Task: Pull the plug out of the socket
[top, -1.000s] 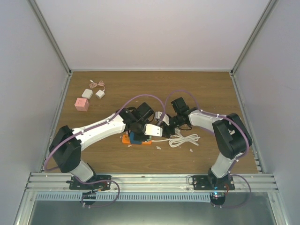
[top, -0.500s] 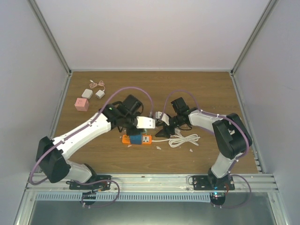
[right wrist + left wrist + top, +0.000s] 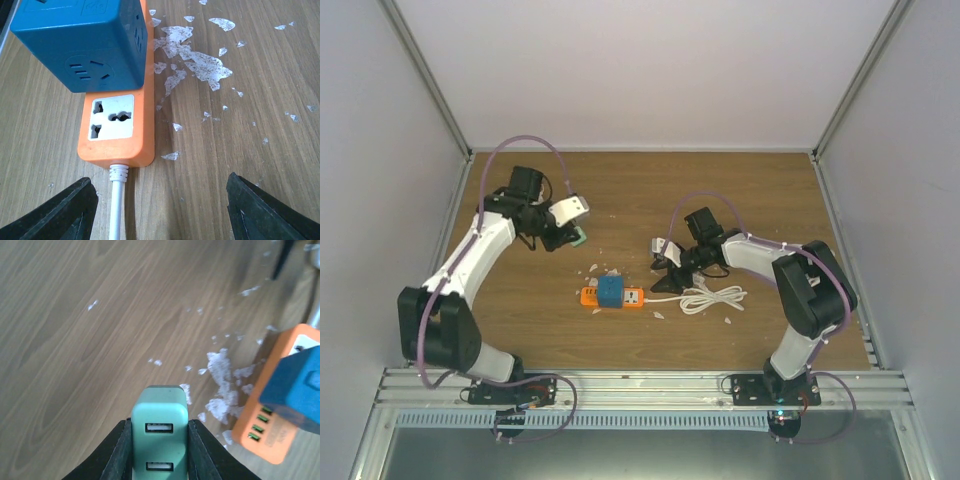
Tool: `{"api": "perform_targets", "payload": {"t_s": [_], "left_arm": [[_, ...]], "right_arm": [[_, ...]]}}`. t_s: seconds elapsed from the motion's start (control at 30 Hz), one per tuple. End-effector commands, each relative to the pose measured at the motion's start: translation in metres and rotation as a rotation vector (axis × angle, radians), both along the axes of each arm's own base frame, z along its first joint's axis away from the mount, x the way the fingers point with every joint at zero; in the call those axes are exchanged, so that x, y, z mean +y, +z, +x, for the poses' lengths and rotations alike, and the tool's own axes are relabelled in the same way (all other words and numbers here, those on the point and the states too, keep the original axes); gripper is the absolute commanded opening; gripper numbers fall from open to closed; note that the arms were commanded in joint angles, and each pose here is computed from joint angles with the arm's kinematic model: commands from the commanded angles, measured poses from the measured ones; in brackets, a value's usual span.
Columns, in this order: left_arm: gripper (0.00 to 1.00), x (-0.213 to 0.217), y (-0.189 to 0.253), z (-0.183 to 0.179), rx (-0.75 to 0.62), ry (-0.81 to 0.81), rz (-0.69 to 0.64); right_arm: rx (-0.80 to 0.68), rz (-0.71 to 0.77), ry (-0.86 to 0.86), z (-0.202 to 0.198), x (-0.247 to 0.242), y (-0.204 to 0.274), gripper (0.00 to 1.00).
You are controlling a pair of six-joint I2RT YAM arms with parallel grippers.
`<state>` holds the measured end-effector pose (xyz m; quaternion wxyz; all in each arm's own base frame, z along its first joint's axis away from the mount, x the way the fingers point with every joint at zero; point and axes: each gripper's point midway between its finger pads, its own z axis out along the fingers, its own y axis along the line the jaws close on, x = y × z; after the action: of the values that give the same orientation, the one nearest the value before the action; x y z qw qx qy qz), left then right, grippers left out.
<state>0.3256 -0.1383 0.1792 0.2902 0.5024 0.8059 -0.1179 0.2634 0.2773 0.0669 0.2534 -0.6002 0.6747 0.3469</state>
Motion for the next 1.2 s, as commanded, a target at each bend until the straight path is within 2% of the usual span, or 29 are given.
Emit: {"api": "perform_targets", "payload": {"t_s": [0.0,0.13,0.33,0.6,0.97,1.07,1.17], "left_arm": [[0.27,0.031,-0.003,0.041,0.029,0.136,-0.132],[0.28,0.065,-0.026,0.064,0.096,0.241,-0.173],[0.27,0.095,-0.051,0.086,0.172,0.323,-0.229],[0.27,0.129,-0.085,0.108,0.221,0.428,-0.223],[0.28,0.134,-0.112,0.112,0.308,0.441,-0.278],[0.32,0.137,-0.116,0.114,0.313,0.453,-0.275],[0.45,0.146,-0.115,0.119,0.294,0.482,-0.267]], "right_arm": [[0.005,0.012,0.004,0.003,0.001,0.003,0.72],[0.009,0.014,0.005,0.002,0.001,0.003,0.72],[0.01,0.015,0.006,0.001,0.001,0.003,0.72],[0.013,0.016,0.004,0.001,0.001,0.004,0.72],[0.019,0.014,0.0,0.002,0.001,0.002,0.73],[0.021,0.013,0.0,0.002,0.001,0.002,0.73],[0.019,0.012,-0.001,0.003,0.001,0.002,0.73]]}}
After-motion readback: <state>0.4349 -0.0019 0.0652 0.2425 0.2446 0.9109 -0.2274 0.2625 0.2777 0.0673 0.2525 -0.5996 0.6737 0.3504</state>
